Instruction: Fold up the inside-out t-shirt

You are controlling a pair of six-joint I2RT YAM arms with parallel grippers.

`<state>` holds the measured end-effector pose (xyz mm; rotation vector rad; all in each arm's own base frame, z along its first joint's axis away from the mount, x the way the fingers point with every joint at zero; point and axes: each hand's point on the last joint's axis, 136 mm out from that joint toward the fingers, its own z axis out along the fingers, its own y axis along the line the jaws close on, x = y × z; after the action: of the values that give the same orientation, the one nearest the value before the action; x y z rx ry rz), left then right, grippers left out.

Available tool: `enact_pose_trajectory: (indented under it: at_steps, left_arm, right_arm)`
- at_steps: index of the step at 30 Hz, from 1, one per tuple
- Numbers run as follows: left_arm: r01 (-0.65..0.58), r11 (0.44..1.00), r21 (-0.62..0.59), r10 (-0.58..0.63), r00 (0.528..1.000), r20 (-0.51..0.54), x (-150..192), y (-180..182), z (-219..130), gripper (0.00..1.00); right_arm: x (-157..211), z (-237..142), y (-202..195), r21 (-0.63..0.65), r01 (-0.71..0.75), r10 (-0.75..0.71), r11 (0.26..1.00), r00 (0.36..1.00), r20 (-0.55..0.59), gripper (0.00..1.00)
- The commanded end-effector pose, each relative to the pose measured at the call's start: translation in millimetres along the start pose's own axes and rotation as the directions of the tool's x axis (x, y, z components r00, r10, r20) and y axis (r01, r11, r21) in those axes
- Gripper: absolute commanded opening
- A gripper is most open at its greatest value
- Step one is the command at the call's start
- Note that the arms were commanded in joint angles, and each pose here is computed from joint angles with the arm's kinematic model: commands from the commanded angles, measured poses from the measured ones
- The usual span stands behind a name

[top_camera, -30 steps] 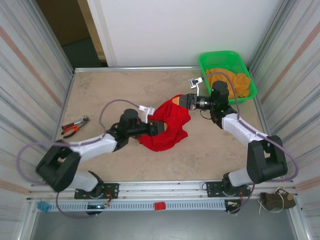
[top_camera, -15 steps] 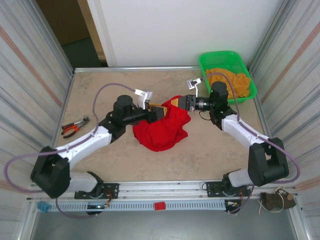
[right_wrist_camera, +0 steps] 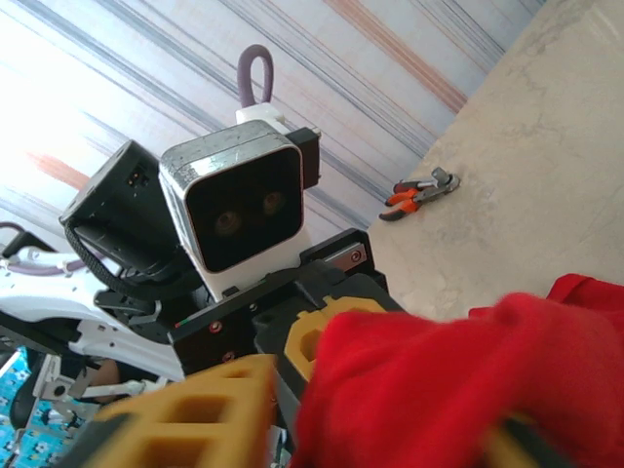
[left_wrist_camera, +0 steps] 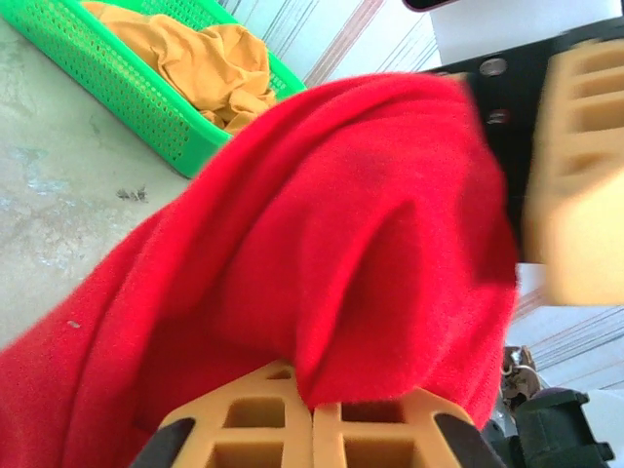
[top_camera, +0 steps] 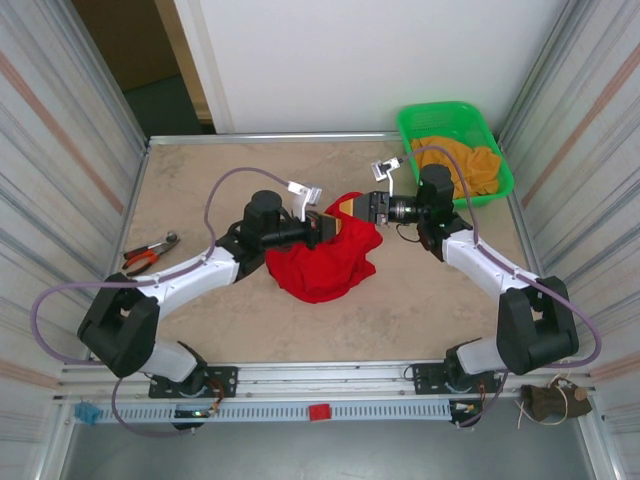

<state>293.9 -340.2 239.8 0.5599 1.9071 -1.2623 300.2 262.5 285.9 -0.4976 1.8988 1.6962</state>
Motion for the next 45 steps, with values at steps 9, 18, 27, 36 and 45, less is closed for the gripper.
enact_pose_trajectory:
  at_steps: [9, 18, 27, 36, 45]
  left_arm:
    - [0.017, 0.999, 0.039, -0.020, 0.998, 0.067, -74, -41, -47, 0.00]
    - [0.110, 0.985, 0.130, -0.128, 0.982, 0.137, -113, -54, -70, 0.00]
    - [0.154, 0.973, 0.171, -0.187, 0.962, 0.200, -132, -55, -92, 0.00]
    - [0.214, 0.976, -0.037, -0.207, 0.969, 0.132, -96, -21, -66, 0.00]
    - [0.247, 0.964, -0.102, -0.238, 0.966, 0.097, -92, -15, -49, 0.00]
  right_arm:
    - [44, -25, -42, 0.183, 0.013, -0.015, 0.983, 1.000, 0.010, 0.70]
    - [79, 17, -83, 0.221, -0.023, 0.047, 0.975, 0.994, -0.102, 0.00]
    - [69, -38, -127, 0.590, -0.103, 0.141, 0.801, 0.990, -0.019, 0.39]
    - [13, -38, 11, 0.578, 0.117, -0.162, 0.808, 0.986, 0.027, 0.71]
    - [14, 18, 4, 0.558, 0.192, -0.189, 0.807, 0.980, -0.063, 0.60]
